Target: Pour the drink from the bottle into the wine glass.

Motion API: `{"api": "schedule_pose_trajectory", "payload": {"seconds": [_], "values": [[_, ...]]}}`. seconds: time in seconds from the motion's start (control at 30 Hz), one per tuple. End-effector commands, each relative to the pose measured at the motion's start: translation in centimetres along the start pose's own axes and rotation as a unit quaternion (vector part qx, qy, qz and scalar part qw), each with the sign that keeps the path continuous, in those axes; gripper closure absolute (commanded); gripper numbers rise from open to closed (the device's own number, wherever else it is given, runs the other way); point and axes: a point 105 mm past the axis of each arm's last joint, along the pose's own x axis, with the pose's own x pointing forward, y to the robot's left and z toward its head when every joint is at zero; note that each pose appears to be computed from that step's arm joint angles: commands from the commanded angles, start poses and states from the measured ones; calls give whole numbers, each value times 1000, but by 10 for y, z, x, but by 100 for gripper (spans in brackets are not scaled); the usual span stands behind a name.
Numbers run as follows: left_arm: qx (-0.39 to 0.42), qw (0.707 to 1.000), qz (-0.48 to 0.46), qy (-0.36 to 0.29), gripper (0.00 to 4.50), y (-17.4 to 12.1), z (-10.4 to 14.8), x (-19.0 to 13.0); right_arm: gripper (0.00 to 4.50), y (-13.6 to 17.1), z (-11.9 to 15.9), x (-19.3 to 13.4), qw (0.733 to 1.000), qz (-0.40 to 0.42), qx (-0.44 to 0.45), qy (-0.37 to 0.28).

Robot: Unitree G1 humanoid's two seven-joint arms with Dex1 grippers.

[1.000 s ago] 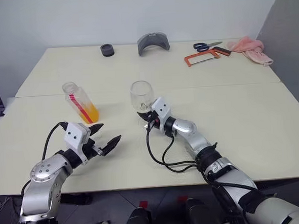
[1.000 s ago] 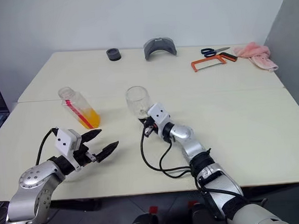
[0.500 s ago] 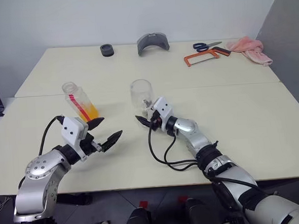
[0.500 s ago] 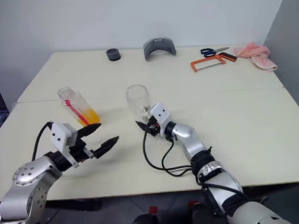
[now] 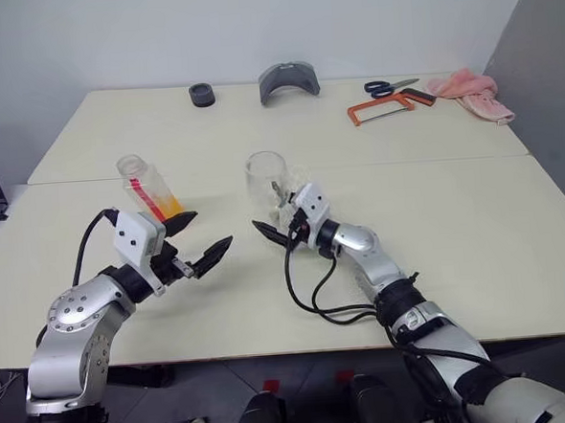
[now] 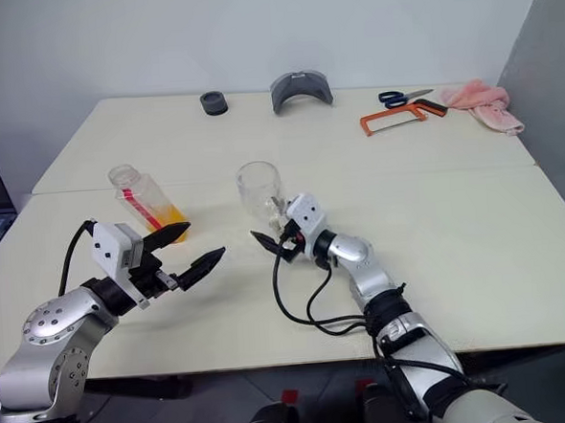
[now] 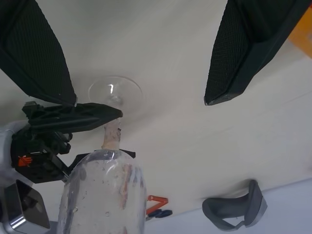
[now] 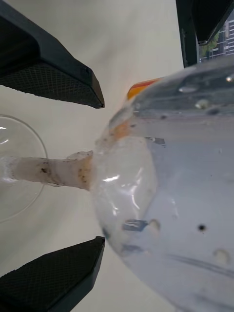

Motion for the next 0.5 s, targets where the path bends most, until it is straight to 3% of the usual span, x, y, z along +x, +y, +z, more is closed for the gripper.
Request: {"api": "schedule_pose_trajectory", "payload": {"seconds": [0.03,0.33,0.5], "values": [[26,999,0,-29,0,-1,21,0,1,-3,14,-6,1000,4,-8,-22],[17,999,1,-41,0,-3,22,3,1,-12,14,-40,1000,2,-19,-3],[-6,998,53,-27,0,7,4,-2,1,-5,21,-74,998,44,-31,15]]}}
